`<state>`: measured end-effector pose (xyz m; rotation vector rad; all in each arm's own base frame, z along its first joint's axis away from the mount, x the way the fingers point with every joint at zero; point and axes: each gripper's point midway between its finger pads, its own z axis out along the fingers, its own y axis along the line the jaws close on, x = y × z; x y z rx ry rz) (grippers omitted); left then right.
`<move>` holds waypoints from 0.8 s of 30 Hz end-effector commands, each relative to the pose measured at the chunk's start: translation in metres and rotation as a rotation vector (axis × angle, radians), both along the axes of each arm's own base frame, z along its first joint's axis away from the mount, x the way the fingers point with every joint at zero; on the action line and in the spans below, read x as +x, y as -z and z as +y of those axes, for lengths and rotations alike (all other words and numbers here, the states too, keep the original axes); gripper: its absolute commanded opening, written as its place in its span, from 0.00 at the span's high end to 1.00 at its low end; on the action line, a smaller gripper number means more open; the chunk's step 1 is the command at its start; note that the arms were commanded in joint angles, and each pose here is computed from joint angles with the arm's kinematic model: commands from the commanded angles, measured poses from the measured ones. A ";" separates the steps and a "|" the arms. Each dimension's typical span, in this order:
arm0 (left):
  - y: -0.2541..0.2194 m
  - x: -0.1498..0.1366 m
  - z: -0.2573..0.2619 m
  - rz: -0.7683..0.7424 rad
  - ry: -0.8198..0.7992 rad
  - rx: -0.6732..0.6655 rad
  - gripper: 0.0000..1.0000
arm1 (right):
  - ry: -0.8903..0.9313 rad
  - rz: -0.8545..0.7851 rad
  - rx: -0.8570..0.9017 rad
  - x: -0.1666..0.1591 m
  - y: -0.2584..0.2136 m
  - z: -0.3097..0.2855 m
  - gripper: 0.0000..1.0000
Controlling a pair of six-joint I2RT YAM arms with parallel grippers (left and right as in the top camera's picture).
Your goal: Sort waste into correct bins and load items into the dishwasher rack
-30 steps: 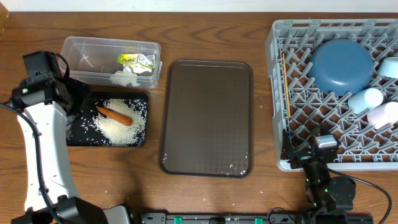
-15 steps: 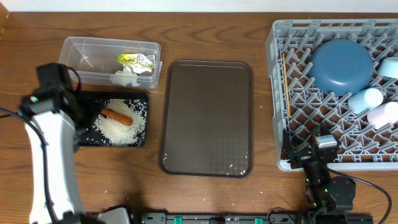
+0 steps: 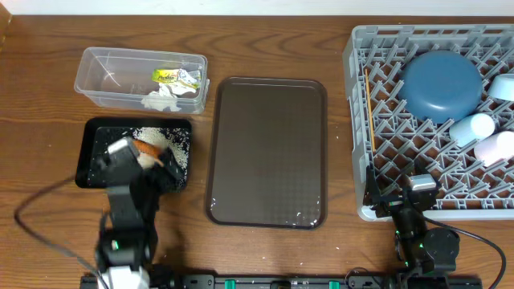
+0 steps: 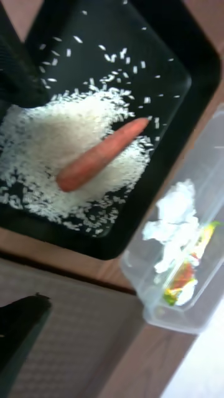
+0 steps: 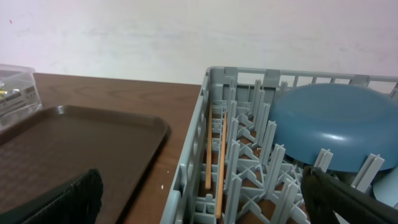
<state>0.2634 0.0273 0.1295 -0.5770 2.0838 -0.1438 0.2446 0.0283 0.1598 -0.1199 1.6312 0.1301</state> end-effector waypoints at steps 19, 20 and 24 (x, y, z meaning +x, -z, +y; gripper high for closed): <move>0.024 -0.018 -0.021 -0.282 0.184 0.171 0.02 | 0.013 -0.003 -0.011 0.000 0.000 -0.003 0.01; 0.020 -0.018 -0.022 -0.296 0.190 0.180 0.02 | 0.013 -0.003 -0.011 0.000 0.000 -0.003 0.01; 0.003 -0.018 -0.025 -0.371 0.197 0.196 0.02 | 0.013 -0.003 -0.011 0.000 0.000 -0.003 0.01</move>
